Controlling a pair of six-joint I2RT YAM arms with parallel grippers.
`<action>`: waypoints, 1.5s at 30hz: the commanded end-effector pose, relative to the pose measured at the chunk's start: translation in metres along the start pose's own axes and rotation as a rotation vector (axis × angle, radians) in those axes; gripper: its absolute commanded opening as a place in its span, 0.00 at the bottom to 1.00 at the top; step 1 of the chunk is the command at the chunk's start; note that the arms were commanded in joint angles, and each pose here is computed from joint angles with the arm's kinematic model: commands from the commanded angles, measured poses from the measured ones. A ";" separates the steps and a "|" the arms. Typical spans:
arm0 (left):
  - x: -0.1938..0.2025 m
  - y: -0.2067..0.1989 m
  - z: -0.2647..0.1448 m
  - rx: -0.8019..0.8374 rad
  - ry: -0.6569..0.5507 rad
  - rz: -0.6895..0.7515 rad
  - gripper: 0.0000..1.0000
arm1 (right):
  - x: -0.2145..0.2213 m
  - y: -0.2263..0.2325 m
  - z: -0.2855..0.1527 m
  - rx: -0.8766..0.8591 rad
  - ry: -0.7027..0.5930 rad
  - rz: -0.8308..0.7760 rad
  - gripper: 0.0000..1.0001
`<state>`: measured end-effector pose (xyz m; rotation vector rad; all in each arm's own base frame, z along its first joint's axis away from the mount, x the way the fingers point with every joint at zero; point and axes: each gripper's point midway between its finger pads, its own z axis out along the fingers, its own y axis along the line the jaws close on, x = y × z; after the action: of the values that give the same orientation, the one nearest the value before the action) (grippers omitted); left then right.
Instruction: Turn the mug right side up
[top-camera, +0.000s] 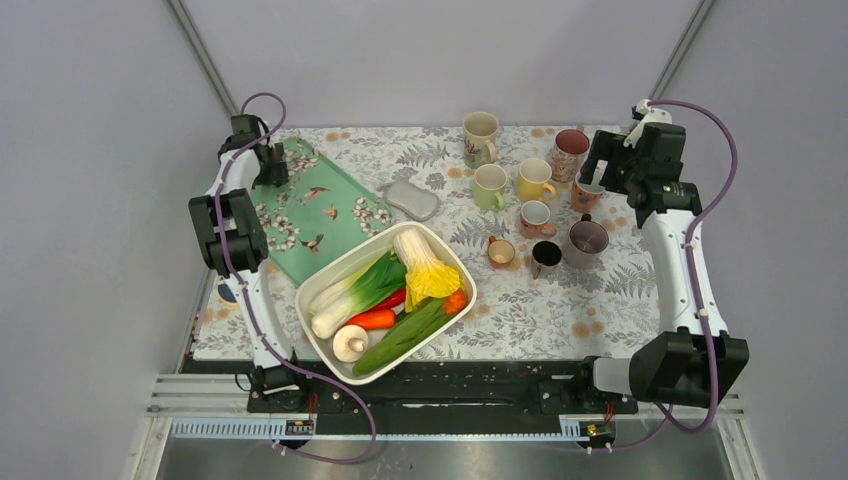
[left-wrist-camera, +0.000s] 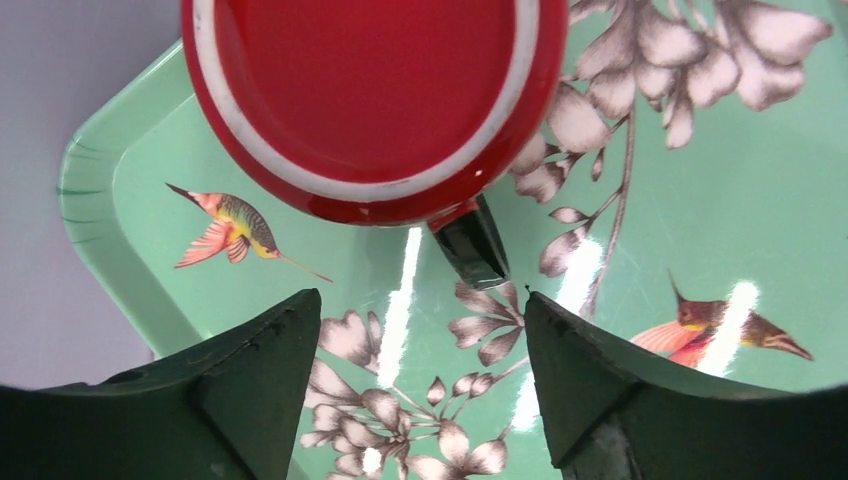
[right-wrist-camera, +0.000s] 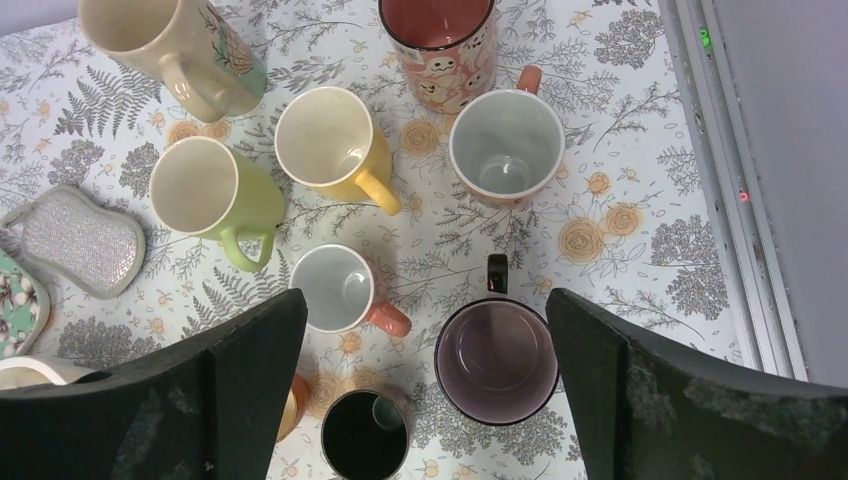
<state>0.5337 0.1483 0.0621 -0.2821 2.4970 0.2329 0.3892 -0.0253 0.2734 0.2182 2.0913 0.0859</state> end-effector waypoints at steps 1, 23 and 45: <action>-0.053 -0.013 -0.033 0.019 -0.157 -0.060 0.79 | -0.016 0.009 -0.011 -0.039 -0.095 -0.006 0.99; -0.037 0.019 0.008 -0.142 -0.034 -0.076 0.48 | -0.021 0.020 -0.038 -0.100 -0.180 -0.015 0.99; 0.035 -0.015 -0.038 0.158 0.044 0.033 0.00 | -0.027 0.028 -0.064 -0.137 -0.237 -0.015 0.99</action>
<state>0.5366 0.1521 0.0715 -0.3172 2.4680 0.1968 0.3573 -0.0094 0.3078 0.1549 1.9249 0.1543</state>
